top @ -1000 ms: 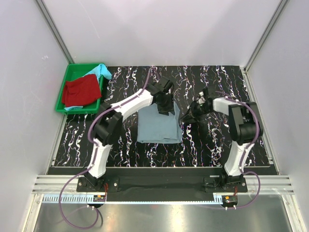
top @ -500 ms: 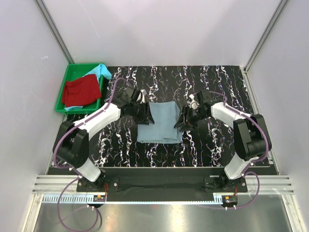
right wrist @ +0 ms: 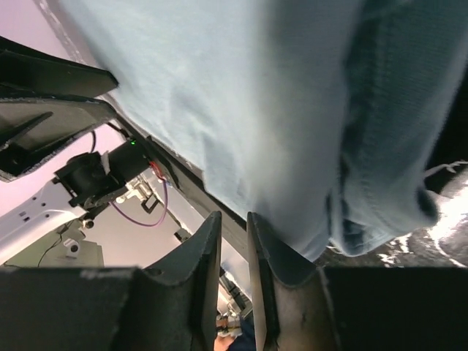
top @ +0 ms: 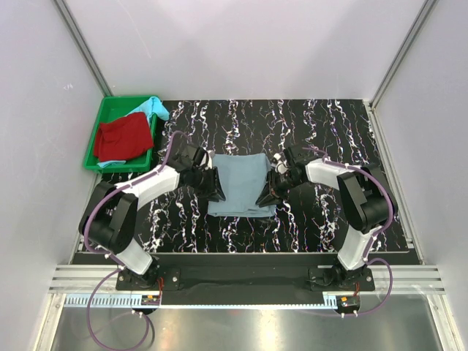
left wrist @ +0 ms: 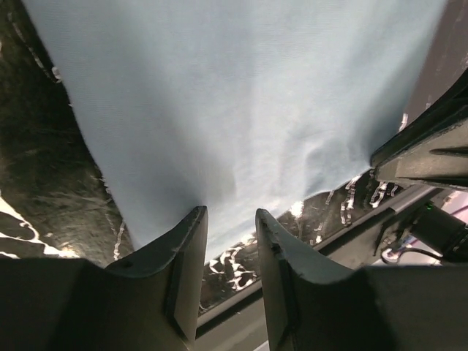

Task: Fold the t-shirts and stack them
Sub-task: Fold the tshirt

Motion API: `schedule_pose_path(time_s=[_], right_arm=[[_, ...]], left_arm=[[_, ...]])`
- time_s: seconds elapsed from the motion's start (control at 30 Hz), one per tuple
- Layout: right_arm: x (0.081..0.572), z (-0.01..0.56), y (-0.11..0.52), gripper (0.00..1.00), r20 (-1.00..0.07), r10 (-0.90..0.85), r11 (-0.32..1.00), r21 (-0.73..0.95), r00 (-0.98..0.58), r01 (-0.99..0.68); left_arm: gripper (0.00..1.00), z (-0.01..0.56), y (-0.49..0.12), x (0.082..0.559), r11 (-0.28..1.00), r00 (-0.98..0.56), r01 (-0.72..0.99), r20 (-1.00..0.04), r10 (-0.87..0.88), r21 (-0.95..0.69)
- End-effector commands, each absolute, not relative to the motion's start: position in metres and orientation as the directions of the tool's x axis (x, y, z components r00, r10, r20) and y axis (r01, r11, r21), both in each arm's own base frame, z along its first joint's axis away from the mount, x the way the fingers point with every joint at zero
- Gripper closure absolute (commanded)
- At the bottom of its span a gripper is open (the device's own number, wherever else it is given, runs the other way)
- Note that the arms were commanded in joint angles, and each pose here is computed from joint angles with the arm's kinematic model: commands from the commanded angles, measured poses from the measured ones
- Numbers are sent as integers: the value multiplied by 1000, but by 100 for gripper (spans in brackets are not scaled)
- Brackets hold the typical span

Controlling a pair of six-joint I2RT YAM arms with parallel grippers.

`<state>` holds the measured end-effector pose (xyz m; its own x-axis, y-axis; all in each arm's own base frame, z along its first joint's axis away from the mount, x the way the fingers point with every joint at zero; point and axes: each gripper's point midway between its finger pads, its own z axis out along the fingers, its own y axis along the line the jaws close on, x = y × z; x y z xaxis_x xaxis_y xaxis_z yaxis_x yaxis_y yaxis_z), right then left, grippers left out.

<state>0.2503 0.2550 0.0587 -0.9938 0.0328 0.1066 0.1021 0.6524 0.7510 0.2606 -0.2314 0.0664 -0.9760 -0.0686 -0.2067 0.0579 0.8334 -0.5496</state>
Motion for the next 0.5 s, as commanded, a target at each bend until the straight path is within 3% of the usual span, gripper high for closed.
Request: schedule_pose_path(time_s=[0.0,0.27,0.4,0.47], right_arm=[[243,40,246,73,129,52,676,725,-990,130],[220,4,209,72,189,172,719,647,-967,254],[213,11,204,72,213,188,693,663,-959,284],[217,32,208,72,172,199,671,693,-965,262]], left_arm=[[63,53,-223,258,842,-973,82,-226,-48,-533],[63,19,-204,229,863,-984,80,-175,-11,-499],[62,45,-209,227,834,-978,102,-209,-16,-543],[60,73,-215,229,802,-967,134,-254,-23,-582]])
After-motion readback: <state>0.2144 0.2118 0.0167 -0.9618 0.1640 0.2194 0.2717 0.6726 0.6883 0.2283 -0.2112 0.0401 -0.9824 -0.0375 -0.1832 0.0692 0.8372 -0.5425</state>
